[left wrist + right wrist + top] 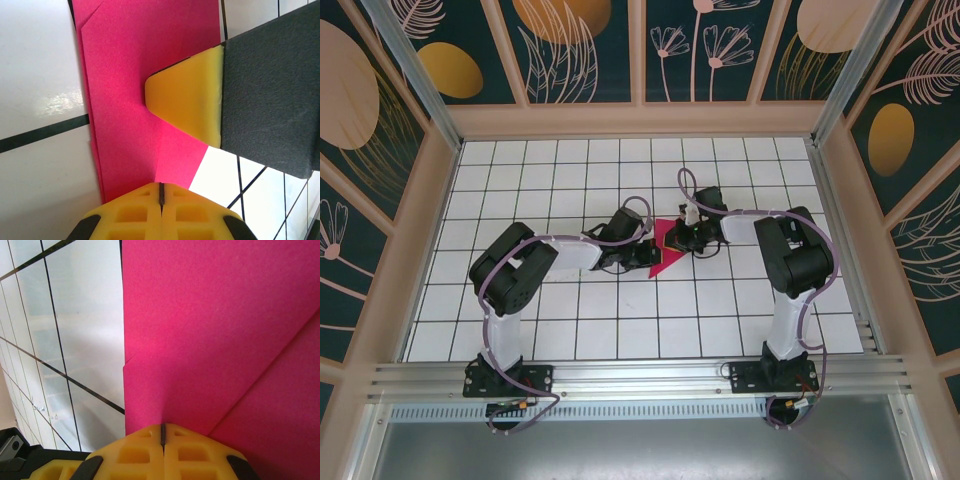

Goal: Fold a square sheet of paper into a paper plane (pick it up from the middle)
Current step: Fourth fold the wing at the center of the table.

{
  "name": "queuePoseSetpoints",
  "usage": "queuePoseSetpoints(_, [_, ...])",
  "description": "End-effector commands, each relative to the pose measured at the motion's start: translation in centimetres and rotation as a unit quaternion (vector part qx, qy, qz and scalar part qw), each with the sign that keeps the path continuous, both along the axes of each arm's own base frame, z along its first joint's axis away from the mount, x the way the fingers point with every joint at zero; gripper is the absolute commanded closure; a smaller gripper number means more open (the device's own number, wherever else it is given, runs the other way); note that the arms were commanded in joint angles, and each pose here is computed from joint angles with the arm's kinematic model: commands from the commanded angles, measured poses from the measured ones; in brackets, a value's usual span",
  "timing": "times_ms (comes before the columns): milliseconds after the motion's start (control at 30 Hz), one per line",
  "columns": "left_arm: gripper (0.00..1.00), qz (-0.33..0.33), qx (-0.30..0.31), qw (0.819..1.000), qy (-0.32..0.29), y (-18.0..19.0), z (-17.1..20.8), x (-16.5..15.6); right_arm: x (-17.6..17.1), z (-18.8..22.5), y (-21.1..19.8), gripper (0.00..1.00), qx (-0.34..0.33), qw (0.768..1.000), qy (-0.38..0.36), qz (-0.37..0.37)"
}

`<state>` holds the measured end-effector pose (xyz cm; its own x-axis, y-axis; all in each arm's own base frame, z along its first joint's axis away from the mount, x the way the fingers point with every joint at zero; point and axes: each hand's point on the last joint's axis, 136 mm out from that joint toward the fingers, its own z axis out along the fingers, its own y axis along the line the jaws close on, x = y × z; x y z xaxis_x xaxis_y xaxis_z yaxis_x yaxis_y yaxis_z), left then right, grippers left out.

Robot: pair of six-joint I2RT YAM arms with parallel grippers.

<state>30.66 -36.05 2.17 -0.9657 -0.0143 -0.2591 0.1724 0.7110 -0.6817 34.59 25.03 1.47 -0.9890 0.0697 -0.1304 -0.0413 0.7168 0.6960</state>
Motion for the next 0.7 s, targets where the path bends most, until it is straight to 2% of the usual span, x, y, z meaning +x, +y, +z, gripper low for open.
queuePoseSetpoints(0, [0.94,-0.018,0.003,1.0,0.015,0.3,-1.2,-1.1,-2.9,-5.7,-2.8,1.0,-0.091,0.994,0.063,-0.011])
queuePoseSetpoints(267, [0.95,-0.008,0.02,0.999,0.029,1.6,-2.7,-2.7,-3.0,-5.8,-2.7,1.0,-0.096,0.993,0.063,-0.005])
queuePoseSetpoints(667, [0.95,-0.033,0.04,0.998,0.043,2.6,-3.4,-6.3,-3.3,-6.2,-2.7,1.0,-0.103,0.993,0.065,-0.003])
